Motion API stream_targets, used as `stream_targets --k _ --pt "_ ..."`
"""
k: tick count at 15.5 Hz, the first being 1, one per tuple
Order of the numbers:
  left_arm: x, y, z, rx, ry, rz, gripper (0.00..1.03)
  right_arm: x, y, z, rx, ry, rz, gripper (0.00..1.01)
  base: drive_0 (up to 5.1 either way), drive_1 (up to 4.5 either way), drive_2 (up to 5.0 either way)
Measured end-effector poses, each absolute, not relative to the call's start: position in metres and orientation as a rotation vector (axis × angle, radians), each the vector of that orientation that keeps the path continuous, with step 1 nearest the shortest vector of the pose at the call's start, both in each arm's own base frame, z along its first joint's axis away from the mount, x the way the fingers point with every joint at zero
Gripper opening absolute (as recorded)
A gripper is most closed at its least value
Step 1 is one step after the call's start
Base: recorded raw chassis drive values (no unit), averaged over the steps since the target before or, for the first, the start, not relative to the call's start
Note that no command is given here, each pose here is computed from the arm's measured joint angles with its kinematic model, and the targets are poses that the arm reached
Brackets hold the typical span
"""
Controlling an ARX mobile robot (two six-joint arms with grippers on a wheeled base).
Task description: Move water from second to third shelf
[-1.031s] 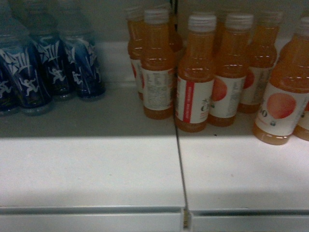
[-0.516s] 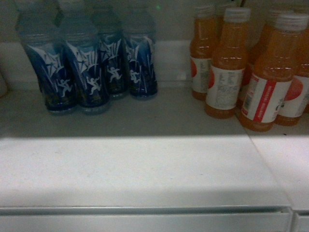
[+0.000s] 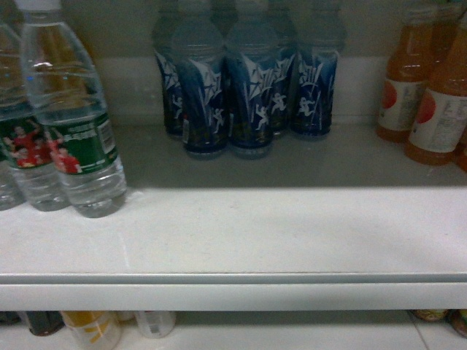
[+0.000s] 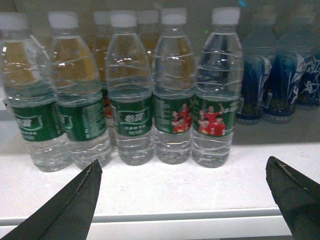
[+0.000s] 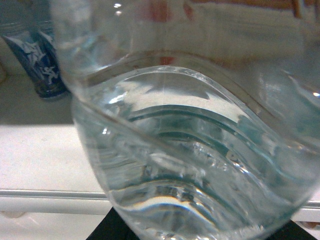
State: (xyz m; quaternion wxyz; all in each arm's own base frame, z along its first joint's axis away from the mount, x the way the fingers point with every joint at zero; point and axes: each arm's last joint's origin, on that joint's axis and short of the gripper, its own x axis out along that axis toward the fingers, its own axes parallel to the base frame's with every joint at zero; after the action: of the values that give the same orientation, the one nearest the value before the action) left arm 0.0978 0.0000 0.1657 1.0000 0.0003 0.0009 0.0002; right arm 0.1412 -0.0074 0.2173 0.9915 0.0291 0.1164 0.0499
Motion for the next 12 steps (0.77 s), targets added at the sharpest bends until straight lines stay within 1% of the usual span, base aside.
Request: stream_targets --k 7,12 --pt "0.0978 0.0 0.1654 0.001 0.006 0.0 0.98 0.1413 -0.0074 0.2178 0.058 0.228 0.1 0.37 -4.7 1.23 3.7" --pt "0.0978 0.0 0.1652 0.001 0.007 0.0 0.98 0.1413 -0.0074 0.2176 0.058 0.23 0.1 0.37 -4.9 2.54 2.5"
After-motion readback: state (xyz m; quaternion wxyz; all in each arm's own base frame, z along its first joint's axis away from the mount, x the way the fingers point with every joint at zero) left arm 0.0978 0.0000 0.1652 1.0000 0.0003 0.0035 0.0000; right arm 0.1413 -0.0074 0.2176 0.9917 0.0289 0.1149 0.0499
